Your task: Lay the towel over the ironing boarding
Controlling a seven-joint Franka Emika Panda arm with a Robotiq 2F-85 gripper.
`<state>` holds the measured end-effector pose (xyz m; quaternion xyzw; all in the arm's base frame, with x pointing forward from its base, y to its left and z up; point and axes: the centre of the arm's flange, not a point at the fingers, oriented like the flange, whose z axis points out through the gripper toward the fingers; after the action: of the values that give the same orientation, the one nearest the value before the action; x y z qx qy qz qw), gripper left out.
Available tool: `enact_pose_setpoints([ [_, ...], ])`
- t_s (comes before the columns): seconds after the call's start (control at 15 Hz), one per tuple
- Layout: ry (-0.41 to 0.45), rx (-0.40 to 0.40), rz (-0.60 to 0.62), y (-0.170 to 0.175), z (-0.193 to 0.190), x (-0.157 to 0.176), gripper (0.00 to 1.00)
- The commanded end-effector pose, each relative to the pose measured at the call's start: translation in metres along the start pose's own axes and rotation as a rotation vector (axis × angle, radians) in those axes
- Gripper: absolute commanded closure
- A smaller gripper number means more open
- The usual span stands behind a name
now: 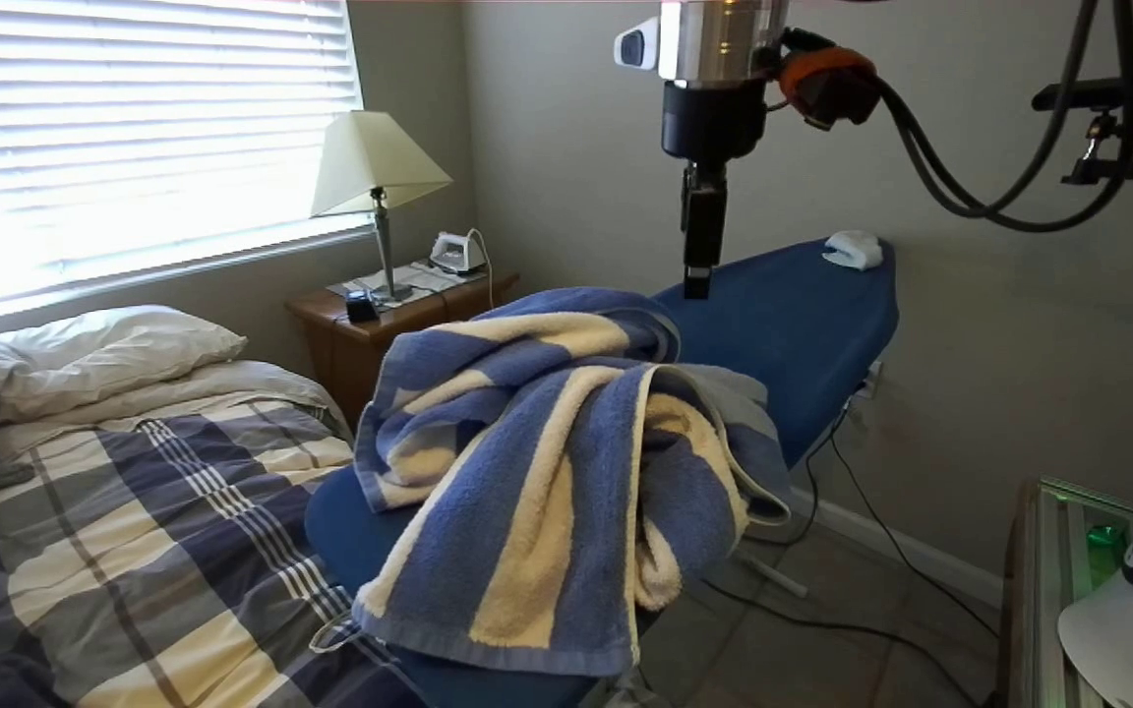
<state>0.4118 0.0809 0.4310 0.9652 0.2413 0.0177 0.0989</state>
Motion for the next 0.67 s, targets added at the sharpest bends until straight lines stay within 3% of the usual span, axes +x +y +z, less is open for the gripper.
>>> enact_pose_setpoints([
  [0.0,-0.012,-0.002,-0.049,-0.011,0.004,0.0,0.0],
  [0.4,-0.014,0.001,-0.053,-0.013,0.005,-0.001,0.0],
  [0.6,-0.064,0.009,-0.257,-0.046,0.02,-0.006,0.0],
])
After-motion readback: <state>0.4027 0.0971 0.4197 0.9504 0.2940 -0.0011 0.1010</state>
